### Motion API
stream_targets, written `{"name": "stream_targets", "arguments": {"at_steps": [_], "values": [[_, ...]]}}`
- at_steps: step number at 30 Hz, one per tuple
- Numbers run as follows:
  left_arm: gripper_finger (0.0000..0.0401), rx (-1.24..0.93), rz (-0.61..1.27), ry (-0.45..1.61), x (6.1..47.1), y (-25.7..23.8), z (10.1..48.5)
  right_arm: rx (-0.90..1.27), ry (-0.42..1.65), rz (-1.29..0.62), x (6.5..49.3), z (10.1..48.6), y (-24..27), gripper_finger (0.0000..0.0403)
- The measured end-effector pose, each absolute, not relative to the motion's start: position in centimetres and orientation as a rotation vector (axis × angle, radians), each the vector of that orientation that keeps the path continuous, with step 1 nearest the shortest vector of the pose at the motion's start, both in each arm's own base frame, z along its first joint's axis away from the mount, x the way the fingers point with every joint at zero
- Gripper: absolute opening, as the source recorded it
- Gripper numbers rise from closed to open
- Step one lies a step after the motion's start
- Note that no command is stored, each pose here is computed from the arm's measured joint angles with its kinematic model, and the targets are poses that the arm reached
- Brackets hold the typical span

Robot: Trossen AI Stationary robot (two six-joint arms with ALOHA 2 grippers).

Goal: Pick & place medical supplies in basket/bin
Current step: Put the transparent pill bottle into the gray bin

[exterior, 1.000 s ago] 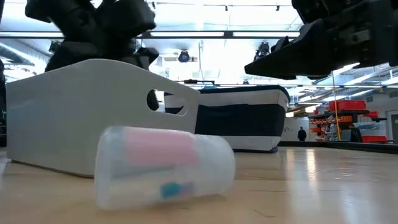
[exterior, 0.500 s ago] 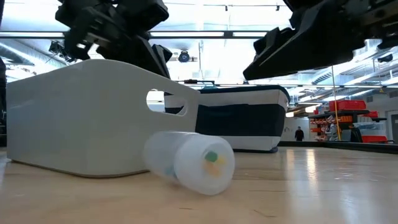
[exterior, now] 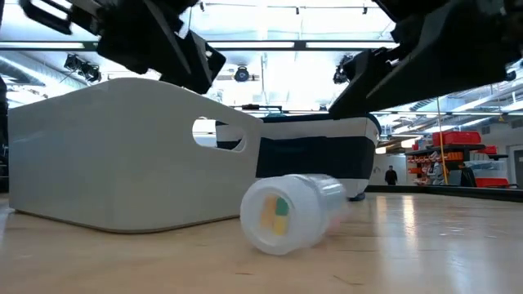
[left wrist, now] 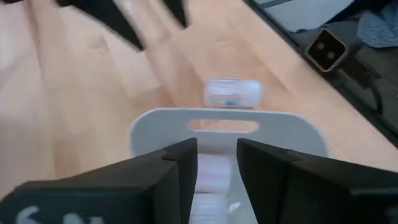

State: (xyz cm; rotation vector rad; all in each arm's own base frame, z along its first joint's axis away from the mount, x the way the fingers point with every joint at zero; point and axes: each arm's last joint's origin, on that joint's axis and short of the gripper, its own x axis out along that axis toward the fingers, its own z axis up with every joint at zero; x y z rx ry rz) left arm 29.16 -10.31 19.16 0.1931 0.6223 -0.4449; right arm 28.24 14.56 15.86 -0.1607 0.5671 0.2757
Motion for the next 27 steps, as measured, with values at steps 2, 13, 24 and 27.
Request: {"name": "stream_targets", "arguments": {"at_steps": [2, 13, 24, 27], "values": [[0.0119, 0.202, -0.448, 0.622, 29.0, -10.6, 19.2, -0.199, 0.568, 0.283, 28.0, 15.8, 14.8, 0.0240], [0.0120, 0.219, -0.418, 0.615, 29.1, -10.6, 19.2, -0.161, 0.627, 0.367, 30.1, 13.9, 16.8, 0.0252], [0.0120, 0.223, -0.418, 0.622, 29.0, -10.7, 19.1, -0.119, 0.740, 0.418, 33.1, 12.8, 20.5, 0.0254], [0.0120, 0.234, -0.423, 0.620, 29.0, -10.8, 19.1, -0.081, 0.757, 0.400, 33.6, 12.2, 20.8, 0.0254]]}}
